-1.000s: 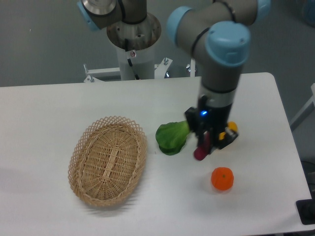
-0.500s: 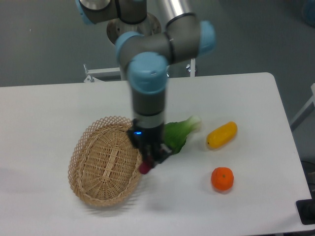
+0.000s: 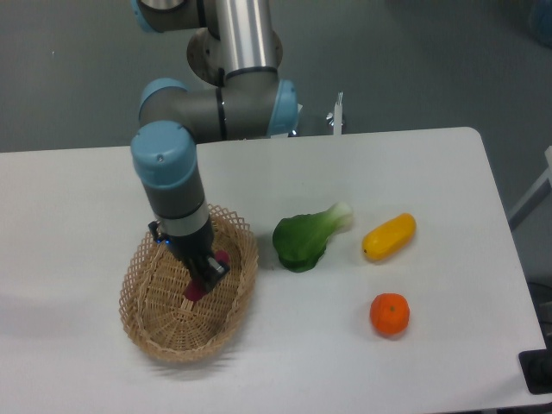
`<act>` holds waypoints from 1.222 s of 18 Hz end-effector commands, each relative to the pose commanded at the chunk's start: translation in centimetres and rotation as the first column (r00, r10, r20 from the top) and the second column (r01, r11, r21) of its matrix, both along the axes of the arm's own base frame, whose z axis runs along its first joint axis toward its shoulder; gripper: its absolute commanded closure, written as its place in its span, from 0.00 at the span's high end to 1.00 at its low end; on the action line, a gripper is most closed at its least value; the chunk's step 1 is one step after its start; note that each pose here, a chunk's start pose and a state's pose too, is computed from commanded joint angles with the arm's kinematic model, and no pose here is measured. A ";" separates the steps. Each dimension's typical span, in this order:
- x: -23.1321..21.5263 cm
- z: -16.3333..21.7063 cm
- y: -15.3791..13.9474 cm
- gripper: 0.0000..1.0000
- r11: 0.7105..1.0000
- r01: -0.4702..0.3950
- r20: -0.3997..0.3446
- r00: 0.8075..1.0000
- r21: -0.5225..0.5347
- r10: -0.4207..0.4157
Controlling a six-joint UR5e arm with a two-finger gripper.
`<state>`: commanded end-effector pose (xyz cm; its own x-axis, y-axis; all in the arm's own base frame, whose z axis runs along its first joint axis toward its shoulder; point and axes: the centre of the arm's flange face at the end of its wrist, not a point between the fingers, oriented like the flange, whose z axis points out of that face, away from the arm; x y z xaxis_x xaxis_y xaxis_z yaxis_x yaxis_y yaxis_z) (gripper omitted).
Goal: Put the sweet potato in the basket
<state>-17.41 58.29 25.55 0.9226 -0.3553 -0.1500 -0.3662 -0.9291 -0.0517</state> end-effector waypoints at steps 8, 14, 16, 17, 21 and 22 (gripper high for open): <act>1.9 -1.8 0.7 0.41 0.999 0.034 -0.002 0.999 -0.035 -0.034; 1.6 -0.6 1.2 0.97 0.999 0.034 -0.022 0.999 -0.014 -0.035; 1.5 0.9 1.3 1.00 1.000 0.026 -0.037 0.999 0.008 -0.026; 1.4 1.4 1.3 1.00 1.000 0.011 -0.041 0.999 0.019 -0.010; -1.5 5.0 0.7 1.00 0.992 -0.097 -0.090 0.990 0.076 0.104; -2.9 6.6 0.4 1.00 0.985 -0.139 -0.101 0.984 0.106 0.149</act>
